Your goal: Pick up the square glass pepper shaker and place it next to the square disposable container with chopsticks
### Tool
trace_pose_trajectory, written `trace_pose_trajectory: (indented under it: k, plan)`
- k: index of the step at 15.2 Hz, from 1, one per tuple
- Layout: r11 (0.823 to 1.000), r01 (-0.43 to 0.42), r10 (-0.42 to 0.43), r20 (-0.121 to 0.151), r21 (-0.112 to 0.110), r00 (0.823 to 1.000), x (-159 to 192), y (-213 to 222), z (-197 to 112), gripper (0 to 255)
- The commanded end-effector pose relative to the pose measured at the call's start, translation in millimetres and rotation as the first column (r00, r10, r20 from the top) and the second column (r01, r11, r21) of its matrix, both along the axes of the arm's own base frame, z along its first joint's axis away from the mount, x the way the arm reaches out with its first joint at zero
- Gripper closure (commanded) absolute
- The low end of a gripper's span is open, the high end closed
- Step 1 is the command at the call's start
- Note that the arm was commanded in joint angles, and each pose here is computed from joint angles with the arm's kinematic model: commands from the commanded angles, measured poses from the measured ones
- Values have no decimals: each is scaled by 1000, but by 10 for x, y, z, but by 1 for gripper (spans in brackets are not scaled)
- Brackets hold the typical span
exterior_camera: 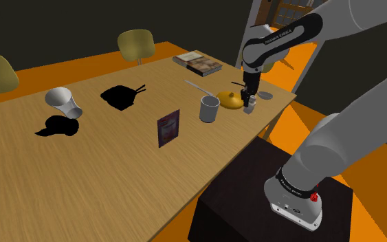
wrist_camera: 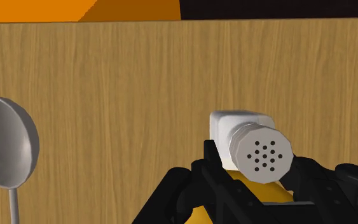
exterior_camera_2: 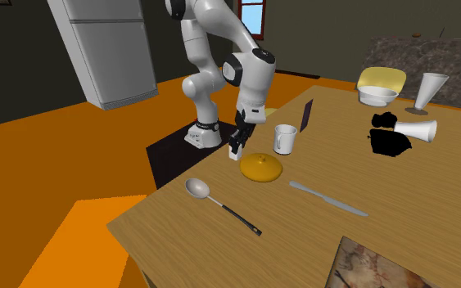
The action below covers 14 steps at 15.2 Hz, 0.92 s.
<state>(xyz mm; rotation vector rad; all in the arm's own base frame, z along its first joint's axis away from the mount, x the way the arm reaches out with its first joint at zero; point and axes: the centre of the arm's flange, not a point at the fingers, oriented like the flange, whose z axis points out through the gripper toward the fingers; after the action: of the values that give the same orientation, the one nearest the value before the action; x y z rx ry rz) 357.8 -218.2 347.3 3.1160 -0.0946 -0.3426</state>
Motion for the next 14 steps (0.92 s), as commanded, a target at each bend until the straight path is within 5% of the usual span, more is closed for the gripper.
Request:
trace_pose_trajectory:
  k: [1,14]
  plan:
    - [1000,0,0,0,0,1000,-2,2,101,255]
    - [1000,0,0,0,0,1000,-2,2,788,255]
